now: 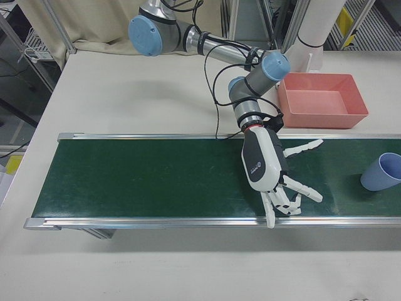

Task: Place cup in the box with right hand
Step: 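Move the right hand along the belt toward the light blue cup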

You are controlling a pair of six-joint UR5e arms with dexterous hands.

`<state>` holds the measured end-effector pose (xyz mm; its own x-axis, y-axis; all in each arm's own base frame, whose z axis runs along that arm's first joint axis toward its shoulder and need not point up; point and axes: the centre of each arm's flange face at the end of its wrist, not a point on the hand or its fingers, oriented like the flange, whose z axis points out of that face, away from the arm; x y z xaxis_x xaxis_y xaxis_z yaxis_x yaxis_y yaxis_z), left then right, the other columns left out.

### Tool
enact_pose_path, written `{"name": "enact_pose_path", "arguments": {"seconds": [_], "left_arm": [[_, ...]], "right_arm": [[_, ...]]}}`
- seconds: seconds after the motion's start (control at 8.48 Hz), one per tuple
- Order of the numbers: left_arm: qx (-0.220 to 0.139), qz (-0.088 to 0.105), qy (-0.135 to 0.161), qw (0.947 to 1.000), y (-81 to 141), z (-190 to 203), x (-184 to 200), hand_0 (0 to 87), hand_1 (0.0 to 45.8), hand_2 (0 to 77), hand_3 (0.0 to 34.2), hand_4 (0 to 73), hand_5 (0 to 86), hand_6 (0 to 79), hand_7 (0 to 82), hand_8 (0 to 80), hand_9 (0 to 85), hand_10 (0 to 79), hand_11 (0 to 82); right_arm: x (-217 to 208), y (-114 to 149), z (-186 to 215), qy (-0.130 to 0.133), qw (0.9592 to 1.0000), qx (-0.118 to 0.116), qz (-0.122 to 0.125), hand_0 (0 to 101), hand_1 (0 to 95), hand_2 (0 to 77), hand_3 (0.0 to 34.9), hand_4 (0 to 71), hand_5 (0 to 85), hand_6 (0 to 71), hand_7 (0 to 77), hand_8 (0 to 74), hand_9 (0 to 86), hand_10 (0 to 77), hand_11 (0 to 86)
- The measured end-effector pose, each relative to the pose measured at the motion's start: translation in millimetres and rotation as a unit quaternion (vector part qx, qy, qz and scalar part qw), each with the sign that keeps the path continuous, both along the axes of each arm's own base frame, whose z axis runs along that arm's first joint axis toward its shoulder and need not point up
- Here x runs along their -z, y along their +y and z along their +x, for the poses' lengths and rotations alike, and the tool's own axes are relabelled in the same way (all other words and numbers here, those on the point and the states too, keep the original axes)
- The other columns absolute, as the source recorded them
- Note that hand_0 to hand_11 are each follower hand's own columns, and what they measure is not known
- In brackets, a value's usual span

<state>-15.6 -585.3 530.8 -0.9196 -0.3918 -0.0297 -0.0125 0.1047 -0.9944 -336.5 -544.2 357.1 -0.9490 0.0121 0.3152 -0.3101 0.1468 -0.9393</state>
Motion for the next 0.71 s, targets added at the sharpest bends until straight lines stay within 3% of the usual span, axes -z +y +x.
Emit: {"name": "enact_pose_path", "arguments": {"seconds": [0.47, 0.71], "left_arm": [[0.0, 0.0, 0.0, 1.0, -0.1, -0.2, -0.4, 0.0, 0.5, 0.5, 0.0, 0.0, 0.0, 0.0, 0.0, 0.0, 0.5, 0.0, 0.0], [0.0, 0.0, 0.0, 1.0, -0.1, -0.2, -0.4, 0.0, 0.5, 0.5, 0.0, 0.0, 0.0, 0.0, 0.0, 0.0, 0.0, 0.0, 0.0]], "right_arm": [[-2.7, 9.4, -13.0, 0.011, 0.9999, 0.011, -0.001, 43, 0.5, 1.1, 2.3, 36.0, 0.5, 15.8, 69.8, 16.4, 39.8, 0.5, 0.5], [-3.5, 10.1, -13.7, 0.016, 0.9998, 0.012, -0.001, 43, 0.5, 1.1, 1.2, 37.6, 0.5, 15.8, 69.8, 16.4, 39.3, 0.5, 0.5]]}}
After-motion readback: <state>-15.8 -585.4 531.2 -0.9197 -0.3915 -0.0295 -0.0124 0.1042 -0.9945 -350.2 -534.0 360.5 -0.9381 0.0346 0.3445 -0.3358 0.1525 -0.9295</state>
